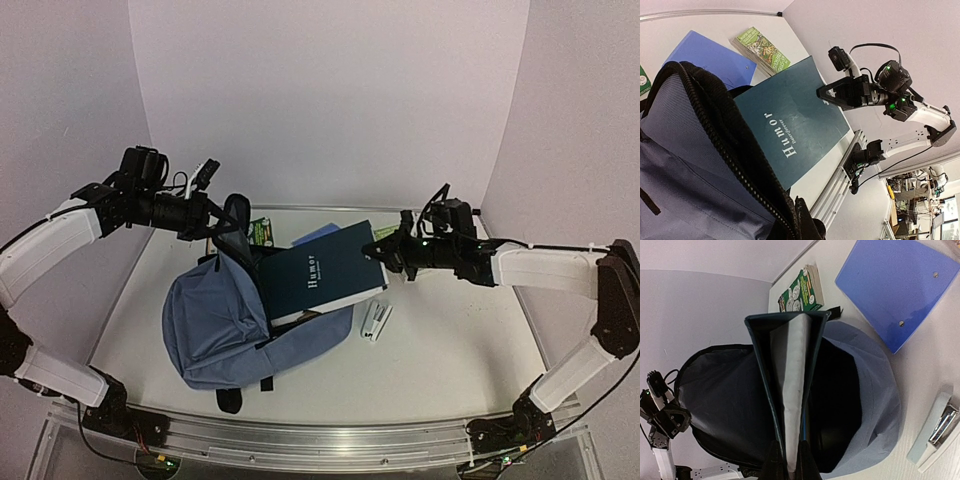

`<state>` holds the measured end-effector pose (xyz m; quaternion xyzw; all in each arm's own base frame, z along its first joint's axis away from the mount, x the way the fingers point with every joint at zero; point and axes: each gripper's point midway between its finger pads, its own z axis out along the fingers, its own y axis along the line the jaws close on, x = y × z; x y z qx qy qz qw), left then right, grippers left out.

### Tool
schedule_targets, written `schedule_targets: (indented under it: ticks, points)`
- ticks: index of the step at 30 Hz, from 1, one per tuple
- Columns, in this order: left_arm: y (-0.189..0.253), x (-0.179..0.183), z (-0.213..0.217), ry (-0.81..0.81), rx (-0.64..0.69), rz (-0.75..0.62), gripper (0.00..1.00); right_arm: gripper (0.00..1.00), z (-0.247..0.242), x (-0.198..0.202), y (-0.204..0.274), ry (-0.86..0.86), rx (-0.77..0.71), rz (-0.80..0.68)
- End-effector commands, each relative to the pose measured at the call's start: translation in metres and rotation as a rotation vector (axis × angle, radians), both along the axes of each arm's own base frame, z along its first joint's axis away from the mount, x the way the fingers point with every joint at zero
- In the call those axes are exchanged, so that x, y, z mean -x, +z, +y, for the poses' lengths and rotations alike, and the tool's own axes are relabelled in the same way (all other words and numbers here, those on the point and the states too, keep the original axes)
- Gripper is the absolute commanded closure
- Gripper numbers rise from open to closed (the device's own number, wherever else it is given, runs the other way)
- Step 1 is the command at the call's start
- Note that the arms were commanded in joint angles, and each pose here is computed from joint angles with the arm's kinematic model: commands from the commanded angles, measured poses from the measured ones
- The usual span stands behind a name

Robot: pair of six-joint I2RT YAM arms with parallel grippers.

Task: Pack the student bag
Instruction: Place the book in the student bag.

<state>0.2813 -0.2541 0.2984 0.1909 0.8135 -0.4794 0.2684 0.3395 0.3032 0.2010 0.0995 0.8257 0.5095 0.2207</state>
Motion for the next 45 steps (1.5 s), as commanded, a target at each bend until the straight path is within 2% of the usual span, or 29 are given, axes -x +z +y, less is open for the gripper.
schedule_targets:
  ticks: [1,11,17,22,28,32,35,38,42,45]
  points:
    - [0.04,0.002,-0.006,-0.054,0.07,-0.125,1.0,1.0,0.038,-0.011,0.041,0.052,-0.114,-0.099]
    - [0.038,0.007,-0.017,-0.148,0.129,-0.092,1.0,1.0,0.134,-0.004,0.008,0.219,-0.155,-0.057]
    - [0.038,0.004,-0.021,-0.175,0.132,-0.09,1.0,1.0,0.192,-0.001,-0.037,0.293,-0.122,-0.028]
    - [0.036,0.002,-0.024,-0.195,0.14,-0.074,1.0,0.99,0.214,0.002,-0.075,0.306,-0.077,-0.001]
    - [0.03,0.0,-0.024,-0.181,0.137,-0.061,1.0,0.78,0.206,-0.002,-0.092,0.281,0.022,-0.034]
    - [0.019,-0.007,-0.017,-0.092,0.097,-0.047,1.0,0.52,0.183,-0.013,-0.063,0.229,0.193,-0.156]
    - [0.007,-0.011,-0.008,0.001,0.069,-0.027,1.0,0.38,0.15,-0.02,-0.034,0.165,0.365,-0.262]
    - [-0.006,-0.012,0.0,0.071,0.047,0.005,1.0,0.25,0.128,-0.019,-0.003,0.136,0.431,-0.349]
    - [-0.02,-0.012,0.006,0.116,0.033,0.044,1.0,0.19,0.111,-0.024,0.007,0.116,0.552,-0.391]
    - [-0.024,-0.012,0.007,0.129,0.032,0.062,1.0,0.16,0.091,-0.038,-0.007,0.057,0.706,-0.377]
